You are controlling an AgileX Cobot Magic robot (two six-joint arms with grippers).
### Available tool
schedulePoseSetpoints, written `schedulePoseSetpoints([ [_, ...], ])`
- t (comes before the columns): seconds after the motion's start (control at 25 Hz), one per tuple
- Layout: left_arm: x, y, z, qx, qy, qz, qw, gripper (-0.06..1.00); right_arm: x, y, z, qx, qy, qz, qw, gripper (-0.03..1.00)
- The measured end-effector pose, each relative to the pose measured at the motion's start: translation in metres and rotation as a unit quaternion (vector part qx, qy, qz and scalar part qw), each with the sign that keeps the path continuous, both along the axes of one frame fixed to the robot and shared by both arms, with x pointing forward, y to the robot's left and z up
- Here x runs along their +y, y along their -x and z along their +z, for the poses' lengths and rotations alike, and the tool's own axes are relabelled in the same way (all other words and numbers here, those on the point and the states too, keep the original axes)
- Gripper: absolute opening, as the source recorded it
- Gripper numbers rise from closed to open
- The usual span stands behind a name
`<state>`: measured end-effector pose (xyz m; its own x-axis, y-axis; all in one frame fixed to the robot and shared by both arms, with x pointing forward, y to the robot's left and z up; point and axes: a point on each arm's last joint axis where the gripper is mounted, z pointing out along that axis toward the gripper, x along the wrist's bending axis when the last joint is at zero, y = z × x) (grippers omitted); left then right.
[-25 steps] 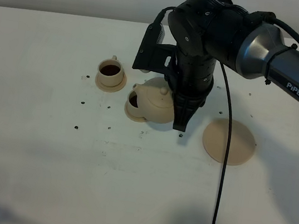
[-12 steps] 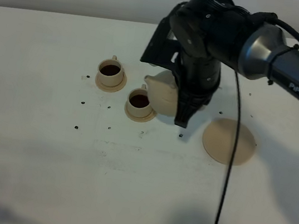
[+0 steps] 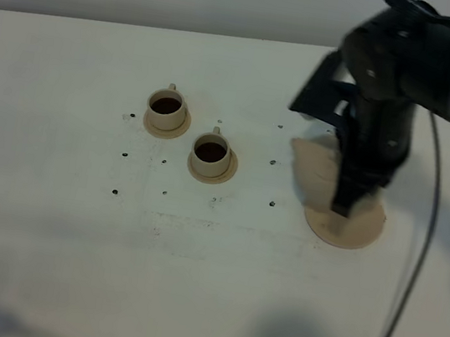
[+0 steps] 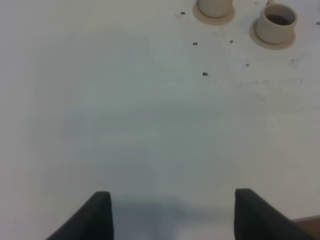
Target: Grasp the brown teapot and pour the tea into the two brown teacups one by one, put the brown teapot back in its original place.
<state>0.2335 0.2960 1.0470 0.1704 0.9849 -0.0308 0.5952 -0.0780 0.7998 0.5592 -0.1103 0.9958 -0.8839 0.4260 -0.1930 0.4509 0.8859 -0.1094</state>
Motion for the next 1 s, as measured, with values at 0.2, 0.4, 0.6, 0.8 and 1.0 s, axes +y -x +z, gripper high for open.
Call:
schedulePoseSetpoints([
  [0.2,0.000,0.000,0.000,0.000,0.000,0.000,1.000,0.50,-0.020,0.011,-0.020,0.002,-0.004,-0.017,1.000,0.10],
  [0.4,0.000,0.000,0.000,0.000,0.000,0.000,1.000,0.50,-0.022,0.013,-0.034,-0.009,-0.018,-0.015,1.000,0.10],
  [0.6,0.000,0.000,0.000,0.000,0.000,0.000,1.000,0.50,-0.020,0.011,-0.035,-0.026,-0.030,-0.012,0.999,0.10],
  [0.8,0.000,0.000,0.000,0.000,0.000,0.000,1.000,0.50,-0.024,0.005,-0.051,-0.013,-0.011,-0.016,1.000,0.10],
  [1.0,0.000,0.000,0.000,0.000,0.000,0.000,1.000,0.50,-0.027,0.002,-0.058,-0.008,-0.006,-0.019,1.000,0.10],
])
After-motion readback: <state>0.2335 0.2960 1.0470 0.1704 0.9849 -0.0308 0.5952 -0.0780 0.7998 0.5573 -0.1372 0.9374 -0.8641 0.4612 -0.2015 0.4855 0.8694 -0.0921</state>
